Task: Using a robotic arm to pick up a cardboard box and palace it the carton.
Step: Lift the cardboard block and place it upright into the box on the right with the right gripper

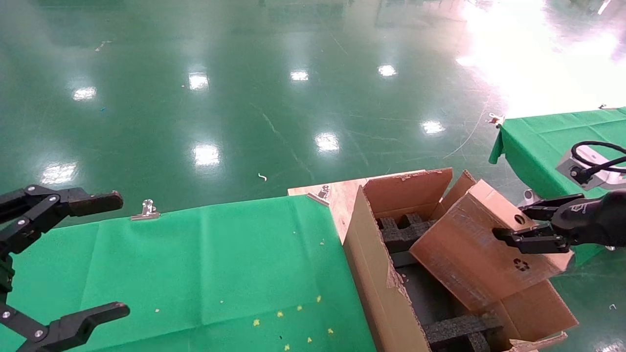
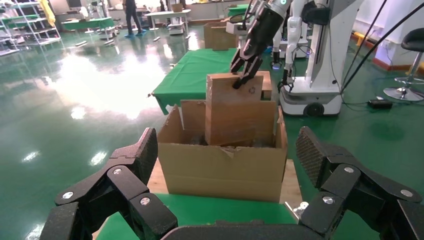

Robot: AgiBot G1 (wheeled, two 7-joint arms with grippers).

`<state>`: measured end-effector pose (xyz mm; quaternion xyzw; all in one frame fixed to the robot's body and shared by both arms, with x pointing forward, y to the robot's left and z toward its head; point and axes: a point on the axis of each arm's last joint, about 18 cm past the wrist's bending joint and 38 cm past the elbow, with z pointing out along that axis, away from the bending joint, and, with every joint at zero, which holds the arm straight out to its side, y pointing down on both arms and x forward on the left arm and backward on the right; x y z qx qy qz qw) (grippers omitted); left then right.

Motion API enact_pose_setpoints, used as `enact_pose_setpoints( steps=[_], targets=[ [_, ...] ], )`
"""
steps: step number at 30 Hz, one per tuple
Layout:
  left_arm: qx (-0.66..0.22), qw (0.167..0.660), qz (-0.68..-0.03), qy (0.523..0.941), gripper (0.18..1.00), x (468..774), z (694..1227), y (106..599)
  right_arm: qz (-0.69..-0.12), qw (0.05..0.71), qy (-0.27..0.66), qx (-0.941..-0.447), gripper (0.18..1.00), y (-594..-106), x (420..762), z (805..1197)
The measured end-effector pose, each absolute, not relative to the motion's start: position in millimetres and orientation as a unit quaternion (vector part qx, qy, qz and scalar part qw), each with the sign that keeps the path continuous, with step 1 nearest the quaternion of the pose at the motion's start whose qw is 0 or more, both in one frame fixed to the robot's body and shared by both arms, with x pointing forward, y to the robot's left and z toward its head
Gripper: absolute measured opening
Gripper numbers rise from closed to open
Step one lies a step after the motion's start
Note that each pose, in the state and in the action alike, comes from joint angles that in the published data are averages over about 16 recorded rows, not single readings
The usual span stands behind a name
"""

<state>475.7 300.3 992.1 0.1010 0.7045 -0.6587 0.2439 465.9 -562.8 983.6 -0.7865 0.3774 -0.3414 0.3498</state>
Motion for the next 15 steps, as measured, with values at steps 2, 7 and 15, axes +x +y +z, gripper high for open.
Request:
enact_pose_setpoints(
  steps=[2,7,15],
  targets=[
    [0.101,0.244,-0.659,0.705,1.001,475.7,992.1,300.3,-0.341,0.351,0.378,-0.786,0.419,-562.1,465.6,982.5],
    [0.101,0.244,-0.659,0.705,1.001,475.7,992.1,300.4,-0.340,0.352,0.377,-0.787,0.418,-561.0,465.8,982.1],
    [0.101,0.244,-0.659,0.704,1.001,475.8,992.1,300.4,-0.340,0.341,0.397,-0.781,0.417,-564.9,473.5,980.1]
  ],
)
